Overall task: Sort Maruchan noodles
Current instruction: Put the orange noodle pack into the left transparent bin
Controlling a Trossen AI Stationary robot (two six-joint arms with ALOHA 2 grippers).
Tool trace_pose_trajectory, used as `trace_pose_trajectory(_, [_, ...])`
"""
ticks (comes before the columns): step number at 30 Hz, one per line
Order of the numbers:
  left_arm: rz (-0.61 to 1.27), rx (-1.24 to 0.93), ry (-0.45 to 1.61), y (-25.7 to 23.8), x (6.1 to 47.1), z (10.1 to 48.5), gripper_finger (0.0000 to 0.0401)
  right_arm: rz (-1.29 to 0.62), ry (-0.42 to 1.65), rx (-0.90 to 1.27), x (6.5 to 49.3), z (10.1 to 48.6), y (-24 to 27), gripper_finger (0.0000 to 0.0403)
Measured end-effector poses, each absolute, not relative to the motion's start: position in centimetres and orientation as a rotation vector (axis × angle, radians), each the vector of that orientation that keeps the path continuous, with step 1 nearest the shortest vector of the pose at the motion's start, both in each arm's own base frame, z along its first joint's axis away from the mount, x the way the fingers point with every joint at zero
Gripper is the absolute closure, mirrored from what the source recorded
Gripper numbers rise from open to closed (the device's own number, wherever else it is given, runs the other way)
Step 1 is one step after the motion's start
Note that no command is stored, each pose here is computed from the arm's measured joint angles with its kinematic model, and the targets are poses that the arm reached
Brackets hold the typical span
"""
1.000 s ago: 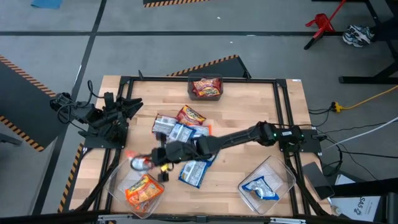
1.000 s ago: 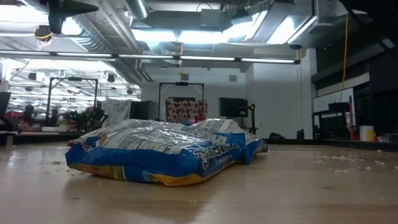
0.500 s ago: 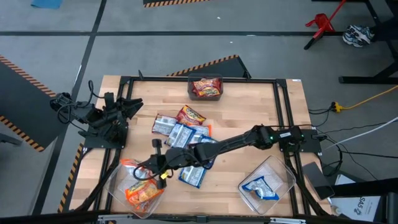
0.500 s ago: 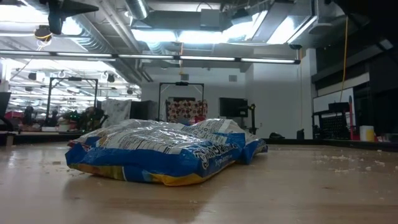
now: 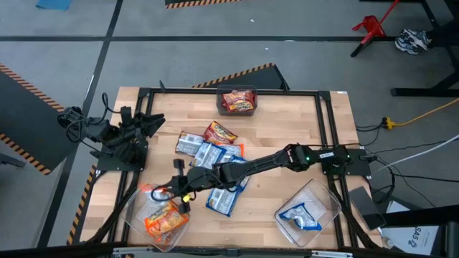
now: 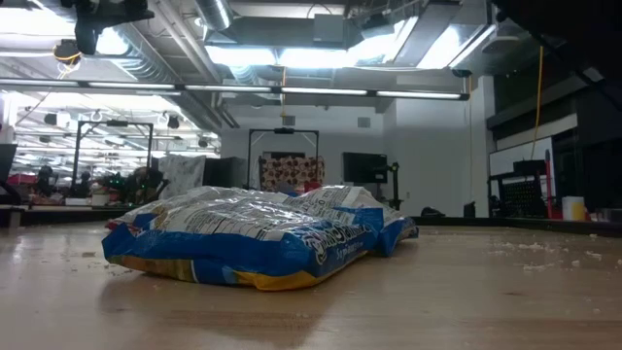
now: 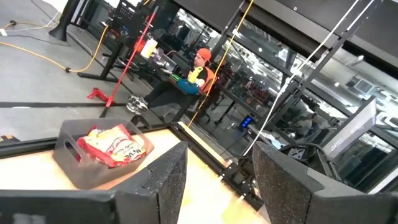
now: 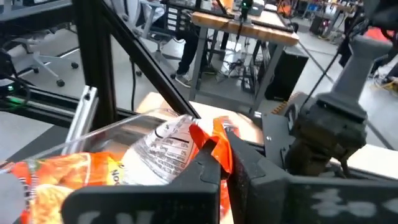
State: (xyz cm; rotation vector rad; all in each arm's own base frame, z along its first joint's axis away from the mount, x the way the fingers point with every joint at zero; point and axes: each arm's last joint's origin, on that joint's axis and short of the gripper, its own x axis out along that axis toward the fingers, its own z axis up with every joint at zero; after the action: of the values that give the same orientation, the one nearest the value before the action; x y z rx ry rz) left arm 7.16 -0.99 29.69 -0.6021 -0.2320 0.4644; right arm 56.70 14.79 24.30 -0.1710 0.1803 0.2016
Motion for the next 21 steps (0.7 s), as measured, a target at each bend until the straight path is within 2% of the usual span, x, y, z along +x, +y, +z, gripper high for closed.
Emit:
trace_pose_trajectory(16, [0.465, -0.602, -0.232, -0.99, 7.15, 29.7, 0.0225, 0.265, 0.219, -0.191, 56.75, 23.5, 14.75, 0.04])
trace_pose_trajectory(21, [0.465, -0.602, -0.233, -0.99, 7.15, 29.71, 0.0225, 0.295, 0.224, -0.188, 56.74, 23.44, 14.73, 0.0379])
